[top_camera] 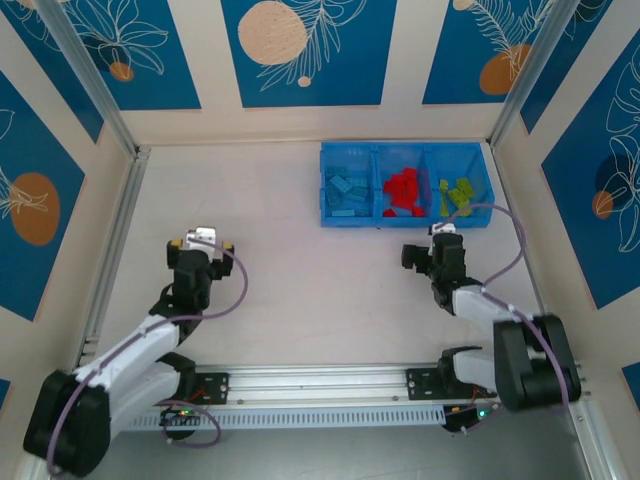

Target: Sort the legos into containers by color

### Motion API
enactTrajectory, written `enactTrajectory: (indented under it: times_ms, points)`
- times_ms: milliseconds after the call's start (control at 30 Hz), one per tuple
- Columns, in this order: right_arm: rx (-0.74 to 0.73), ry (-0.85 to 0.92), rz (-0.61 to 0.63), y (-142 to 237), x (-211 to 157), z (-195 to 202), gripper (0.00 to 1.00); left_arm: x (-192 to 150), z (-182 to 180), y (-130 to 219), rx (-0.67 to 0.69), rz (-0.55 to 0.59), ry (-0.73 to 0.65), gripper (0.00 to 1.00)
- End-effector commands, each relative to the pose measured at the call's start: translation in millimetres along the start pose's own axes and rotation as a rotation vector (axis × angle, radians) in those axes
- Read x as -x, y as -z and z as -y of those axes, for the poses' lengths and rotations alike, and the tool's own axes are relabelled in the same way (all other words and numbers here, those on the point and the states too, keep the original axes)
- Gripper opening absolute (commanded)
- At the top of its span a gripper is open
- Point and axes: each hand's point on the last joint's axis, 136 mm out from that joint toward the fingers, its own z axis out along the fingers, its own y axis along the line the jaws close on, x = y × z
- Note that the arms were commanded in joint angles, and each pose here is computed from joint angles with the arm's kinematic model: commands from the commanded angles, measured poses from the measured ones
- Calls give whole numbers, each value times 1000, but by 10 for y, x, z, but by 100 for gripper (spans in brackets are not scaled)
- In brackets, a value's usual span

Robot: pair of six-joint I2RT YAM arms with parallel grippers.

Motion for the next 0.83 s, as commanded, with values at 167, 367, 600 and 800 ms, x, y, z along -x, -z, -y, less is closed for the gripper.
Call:
enactTrajectory:
  times_ms: [167, 367, 600, 800]
  points:
    - [211, -32, 311, -272, 689, -178, 99, 128, -130, -710, -51, 3, 116, 100]
    - [177, -27, 289, -298, 674, -161, 99, -172, 15, -924, -140, -15, 134, 100]
    - [174, -18, 288, -307, 685, -178, 99, -171, 26, -923, -144, -3, 129, 100]
    - [157, -18, 299, -295, 696, -163, 99, -179, 28, -922, -145, -5, 129, 100]
